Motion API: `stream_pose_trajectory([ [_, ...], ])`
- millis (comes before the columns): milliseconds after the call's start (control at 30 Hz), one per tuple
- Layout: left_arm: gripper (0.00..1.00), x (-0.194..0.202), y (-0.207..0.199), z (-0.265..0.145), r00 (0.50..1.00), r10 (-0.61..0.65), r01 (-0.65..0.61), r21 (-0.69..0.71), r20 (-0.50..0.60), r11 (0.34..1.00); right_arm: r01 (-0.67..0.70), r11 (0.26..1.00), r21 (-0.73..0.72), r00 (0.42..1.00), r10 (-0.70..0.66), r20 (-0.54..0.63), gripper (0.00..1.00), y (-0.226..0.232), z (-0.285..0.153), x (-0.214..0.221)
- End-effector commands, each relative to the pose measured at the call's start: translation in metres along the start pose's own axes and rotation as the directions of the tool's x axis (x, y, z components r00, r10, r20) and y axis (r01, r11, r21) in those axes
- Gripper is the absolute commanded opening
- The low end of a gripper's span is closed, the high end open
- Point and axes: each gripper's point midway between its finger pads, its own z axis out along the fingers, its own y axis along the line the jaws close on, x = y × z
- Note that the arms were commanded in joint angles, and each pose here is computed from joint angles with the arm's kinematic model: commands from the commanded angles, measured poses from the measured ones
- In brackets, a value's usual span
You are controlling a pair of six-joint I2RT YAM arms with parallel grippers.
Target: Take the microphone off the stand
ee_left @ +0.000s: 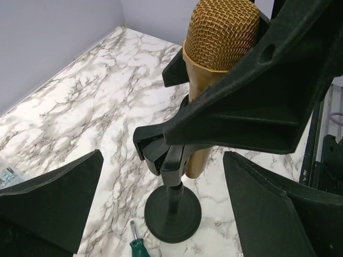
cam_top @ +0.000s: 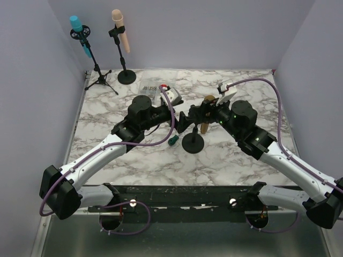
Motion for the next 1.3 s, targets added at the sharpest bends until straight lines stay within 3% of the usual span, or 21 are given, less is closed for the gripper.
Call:
stream_pose_trajectory([
  [0, 0.99, -0.007, -0.001, -0.003, 1.000, 0.001, -0.001, -0.014, 0.013, 1.000, 0.023, 0.992, 0.120, 0.997, -0.031, 0.065, 0.75, -0.020, -0.003, -0.019],
  [100, 0.99, -0.008, -0.002, -0.003, 1.000, -0.002, 0.002, -0.007, 0.013, 1.000, 0.022, 0.992, 0.121, 0.997, -0.031, 0.069, 0.66, -0.021, -0.005, -0.018],
  [267, 0.99, -0.010, -0.003, -0.005, 1.000, 0.003, -0.003, -0.006, 0.007, 1.000, 0.017, 0.991, 0.134, 0.994, -0.032, 0.105, 0.30, -0.024, -0.011, -0.024],
  [467, 0.99, -0.017, -0.012, -0.011, 0.999, -0.001, 0.000, 0.031, 0.032, 1.000, 0.034, 0.999, 0.033, 0.997, -0.036, 0.069, 0.01, -0.006, -0.007, -0.016],
  [600, 0.99, -0.016, -0.026, -0.014, 0.998, 0.025, -0.032, 0.103, 0.063, 0.994, 0.023, 0.999, -0.047, 0.998, -0.020, 0.064, 0.01, 0.008, -0.006, -0.010],
  [800, 0.99, 0.007, -0.015, -0.004, 0.990, 0.130, -0.134, 0.094, 0.047, 0.986, 0.028, 0.997, -0.071, 0.999, -0.026, 0.027, 0.01, 0.012, -0.002, -0.003],
  [1000, 0.99, -0.002, -0.013, -0.003, 0.972, 0.208, -0.222, 0.122, 0.112, 0.967, 0.041, 0.986, -0.163, 0.999, -0.037, 0.032, 0.01, 0.027, -0.007, -0.001],
  [1133, 0.99, 0.010, -0.022, 0.005, 0.964, 0.246, -0.264, 0.237, 0.103, 0.935, 0.050, 0.974, -0.221, 0.999, -0.047, 0.020, 0.01, 0.037, -0.007, 0.002],
  [1267, 0.99, 0.015, -0.023, 0.010, 0.975, 0.210, -0.224, 0.336, 0.077, 0.915, 0.047, 0.973, -0.227, 0.999, -0.043, 0.021, 0.01, 0.038, -0.008, 0.003],
])
